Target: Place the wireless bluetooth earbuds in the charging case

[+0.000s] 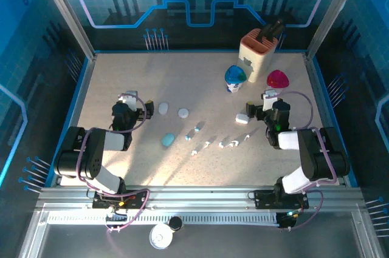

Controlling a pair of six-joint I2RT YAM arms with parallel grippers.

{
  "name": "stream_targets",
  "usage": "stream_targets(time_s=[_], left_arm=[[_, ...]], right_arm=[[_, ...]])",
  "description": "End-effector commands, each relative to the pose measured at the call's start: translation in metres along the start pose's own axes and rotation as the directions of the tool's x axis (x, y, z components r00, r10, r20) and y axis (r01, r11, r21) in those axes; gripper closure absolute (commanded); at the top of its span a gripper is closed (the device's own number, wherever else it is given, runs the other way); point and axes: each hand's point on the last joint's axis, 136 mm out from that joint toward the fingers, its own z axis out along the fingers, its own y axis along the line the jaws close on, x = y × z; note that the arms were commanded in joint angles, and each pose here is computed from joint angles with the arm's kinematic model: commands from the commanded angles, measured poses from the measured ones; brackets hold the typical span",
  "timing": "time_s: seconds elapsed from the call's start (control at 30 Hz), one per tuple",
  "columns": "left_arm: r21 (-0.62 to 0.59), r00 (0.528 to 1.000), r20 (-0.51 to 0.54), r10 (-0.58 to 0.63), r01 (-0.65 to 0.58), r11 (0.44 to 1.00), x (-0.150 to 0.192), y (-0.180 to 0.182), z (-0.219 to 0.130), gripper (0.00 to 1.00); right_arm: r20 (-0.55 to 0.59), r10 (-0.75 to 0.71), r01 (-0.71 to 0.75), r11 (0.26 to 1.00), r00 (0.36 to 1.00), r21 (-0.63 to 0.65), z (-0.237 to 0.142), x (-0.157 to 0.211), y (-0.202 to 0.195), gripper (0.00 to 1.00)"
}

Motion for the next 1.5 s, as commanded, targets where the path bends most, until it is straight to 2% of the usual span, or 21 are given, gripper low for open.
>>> stream_targets(time_s=[0.0, 0.7, 0.8, 1.1, 1.2, 1.33, 1.47], left_arm=[[-0.003, 1.000, 0.009, -0.018, 0.018, 1.000, -0.004, 0.003, 0.002, 0.01], [-0.003, 1.000, 0.010, -0.019, 0.019, 1.000, -0.004, 0.003, 0.001, 0.01], [-0.040, 0.999, 0.017, -0.027, 0.028, 0.999, -0.006, 0.009, 0.001, 0.01], [-0.075, 0.999, 0.033, -0.022, 0.024, 0.997, -0.026, 0.010, -0.014, 0.01], [-0.092, 0.999, 0.034, -0.002, 0.005, 0.996, -0.040, 0.004, -0.027, 0.01], [-0.050, 0.999, 0.004, 0.034, -0.034, 0.998, -0.062, -0.016, -0.045, 0.01], [0.088, 0.989, -0.067, 0.132, -0.126, 0.988, -0.069, -0.054, -0.066, 0.01]], right_arm=[[0.041, -0.017, 0.018, 1.000, 0.999, -0.005, 0.000, -0.009, 0.003, 0.00], [0.039, -0.017, 0.017, 1.000, 0.999, -0.006, 0.000, -0.008, 0.003, 0.00], [0.043, -0.018, 0.018, 1.000, 0.999, -0.007, -0.001, -0.008, 0.004, 0.00], [0.090, -0.019, 0.017, 1.000, 0.996, 0.015, -0.027, -0.035, 0.000, 0.00], [0.100, -0.001, -0.001, 1.000, 0.995, 0.019, -0.042, -0.049, 0.000, 0.00], [0.085, 0.061, -0.061, 0.998, 0.994, -0.001, -0.065, -0.067, 0.003, 0.00], [0.007, 0.110, -0.108, 0.986, 0.994, -0.129, -0.085, -0.073, 0.033, 0.00]])
